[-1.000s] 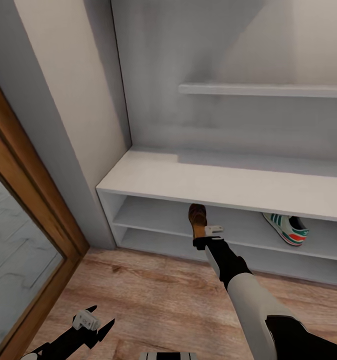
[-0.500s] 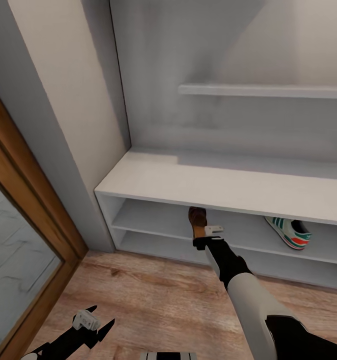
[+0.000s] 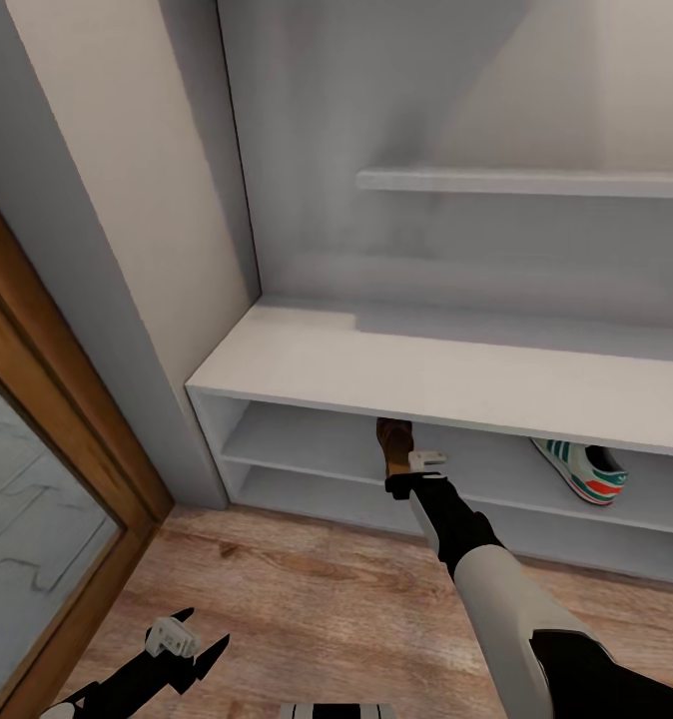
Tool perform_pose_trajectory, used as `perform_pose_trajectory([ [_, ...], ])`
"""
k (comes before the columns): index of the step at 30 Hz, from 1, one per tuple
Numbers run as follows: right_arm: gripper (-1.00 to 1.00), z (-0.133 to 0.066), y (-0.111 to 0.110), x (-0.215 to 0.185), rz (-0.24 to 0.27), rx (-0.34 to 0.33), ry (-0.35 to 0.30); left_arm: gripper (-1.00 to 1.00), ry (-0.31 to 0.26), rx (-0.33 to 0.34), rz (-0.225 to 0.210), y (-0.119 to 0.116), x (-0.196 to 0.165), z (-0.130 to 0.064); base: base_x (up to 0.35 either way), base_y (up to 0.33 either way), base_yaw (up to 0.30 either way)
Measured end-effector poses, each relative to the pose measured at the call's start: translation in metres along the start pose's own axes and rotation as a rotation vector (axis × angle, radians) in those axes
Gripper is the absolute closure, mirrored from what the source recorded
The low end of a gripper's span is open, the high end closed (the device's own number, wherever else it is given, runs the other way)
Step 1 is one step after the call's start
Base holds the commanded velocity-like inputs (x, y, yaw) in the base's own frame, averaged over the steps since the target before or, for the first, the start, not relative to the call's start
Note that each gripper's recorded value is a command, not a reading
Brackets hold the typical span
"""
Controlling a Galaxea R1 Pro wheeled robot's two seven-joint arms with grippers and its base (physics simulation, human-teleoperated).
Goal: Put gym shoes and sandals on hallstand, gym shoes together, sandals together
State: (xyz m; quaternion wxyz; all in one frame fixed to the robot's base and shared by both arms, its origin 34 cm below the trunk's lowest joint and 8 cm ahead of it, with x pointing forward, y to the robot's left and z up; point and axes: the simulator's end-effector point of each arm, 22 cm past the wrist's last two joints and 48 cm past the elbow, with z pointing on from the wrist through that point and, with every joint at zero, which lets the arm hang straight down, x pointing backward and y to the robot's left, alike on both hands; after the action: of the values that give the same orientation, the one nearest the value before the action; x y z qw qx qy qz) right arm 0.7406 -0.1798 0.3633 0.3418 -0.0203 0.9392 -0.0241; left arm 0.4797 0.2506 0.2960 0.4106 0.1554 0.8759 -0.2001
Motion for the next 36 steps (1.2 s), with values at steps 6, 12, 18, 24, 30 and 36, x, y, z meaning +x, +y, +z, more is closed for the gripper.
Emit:
perform_pose_trajectory([
  [6, 1.0, 0.0, -0.0002, 0.0002, 0.001, 0.0, 0.001, -1.0, -0.003, 0.003, 0.0, -0.0012, -0.0012, 0.0005, 0.001, 0.0, 0.0],
  [12, 1.0, -0.0003, -0.0003, -0.0001, 0.001, 0.0, 0.001, -1.0, -0.003, 0.002, 0.001, -0.0003, -0.0014, -0.0001, 0.161, 0.0, 0.0],
  [18, 1.0, 0.0, -0.0002, 0.0007, 0.001, 0.0, 0.002, -1.0, -0.002, 0.001, 0.001, 0.0003, -0.001, -0.0004, 0.194, 0.0, 0.0],
  [24, 1.0, 0.0001, 0.0, 0.001, 0.0, 0.0, 0.003, -1.0, -0.001, 0.001, 0.001, 0.0003, -0.0003, -0.0007, 0.037, 0.0, 0.0],
  [30, 1.0, 0.0002, -0.0001, 0.001, 0.001, 0.0, 0.003, -1.0, 0.0, 0.001, 0.001, 0.0006, 0.0, -0.001, 0.005, 0.0, 0.0],
  [36, 1.0, 0.0001, 0.0, 0.0007, 0.001, 0.0, 0.001, -1.0, 0.0, 0.002, 0.001, 0.0005, 0.0002, -0.0012, 0.044, 0.0, 0.0],
])
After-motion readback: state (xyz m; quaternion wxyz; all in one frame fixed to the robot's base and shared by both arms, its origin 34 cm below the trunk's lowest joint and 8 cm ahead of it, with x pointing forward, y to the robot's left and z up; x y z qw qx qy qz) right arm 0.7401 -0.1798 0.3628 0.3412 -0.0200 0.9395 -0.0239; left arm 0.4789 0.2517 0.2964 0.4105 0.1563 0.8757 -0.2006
